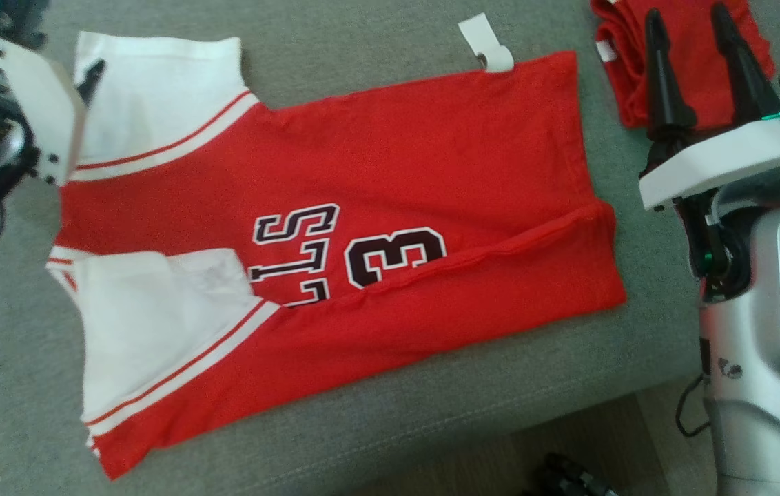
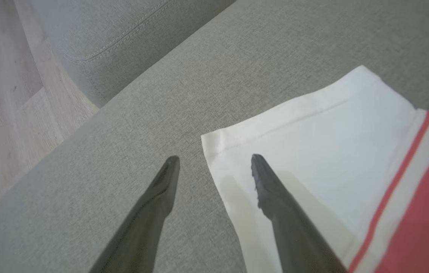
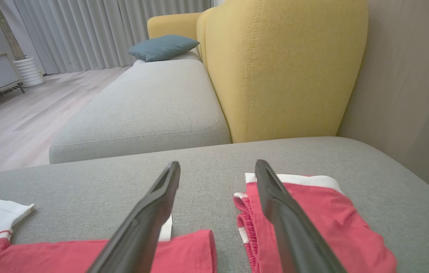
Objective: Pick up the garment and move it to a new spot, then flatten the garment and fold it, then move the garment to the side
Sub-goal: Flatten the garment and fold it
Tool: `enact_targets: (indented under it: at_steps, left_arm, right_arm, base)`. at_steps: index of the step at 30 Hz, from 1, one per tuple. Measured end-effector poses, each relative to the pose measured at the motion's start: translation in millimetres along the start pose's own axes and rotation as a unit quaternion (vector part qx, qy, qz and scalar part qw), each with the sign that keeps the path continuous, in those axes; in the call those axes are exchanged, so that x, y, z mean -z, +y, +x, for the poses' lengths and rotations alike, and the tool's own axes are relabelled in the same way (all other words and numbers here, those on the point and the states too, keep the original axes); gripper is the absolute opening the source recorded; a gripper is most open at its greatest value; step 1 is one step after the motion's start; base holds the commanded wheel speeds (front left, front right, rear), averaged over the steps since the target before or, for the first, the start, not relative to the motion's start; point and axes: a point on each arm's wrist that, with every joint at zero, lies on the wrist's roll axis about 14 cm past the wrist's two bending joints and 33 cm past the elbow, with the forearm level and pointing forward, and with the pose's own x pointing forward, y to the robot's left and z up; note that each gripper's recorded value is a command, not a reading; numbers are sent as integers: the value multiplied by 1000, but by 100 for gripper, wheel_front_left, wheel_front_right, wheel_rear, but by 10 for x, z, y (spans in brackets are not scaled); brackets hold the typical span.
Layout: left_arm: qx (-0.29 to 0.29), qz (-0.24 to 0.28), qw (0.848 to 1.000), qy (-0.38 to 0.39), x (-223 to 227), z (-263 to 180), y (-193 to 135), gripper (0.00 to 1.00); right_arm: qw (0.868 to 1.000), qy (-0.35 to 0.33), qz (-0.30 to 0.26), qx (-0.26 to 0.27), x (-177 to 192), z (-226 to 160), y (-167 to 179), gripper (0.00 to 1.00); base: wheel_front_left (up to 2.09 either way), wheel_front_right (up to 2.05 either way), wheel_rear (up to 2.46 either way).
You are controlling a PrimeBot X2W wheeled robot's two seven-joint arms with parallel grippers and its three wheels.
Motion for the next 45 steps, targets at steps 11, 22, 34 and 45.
enact_targets:
  at_steps: [11, 22, 34, 45]
  left_arm:
    - [3, 20, 999, 29, 146, 399, 24, 100]
    - [18, -48, 996, 68, 204, 457, -17, 100]
    - [9, -60, 998, -2, 24, 324, 64, 0]
    - [-24, -29, 988, -151, -611, -188, 147, 0]
  right_arm:
    - [1000, 7, -7, 15, 78, 5, -134, 100]
    - [1000, 1, -5, 21, 42, -14, -183, 100]
    - [1000, -3, 8, 13, 44, 68, -106, 100]
    - [999, 38, 32, -4, 221, 157, 63, 100]
  base:
    - [0, 0, 0]
    - [0, 0, 0]
    - [0, 0, 0]
    - [0, 0, 0]
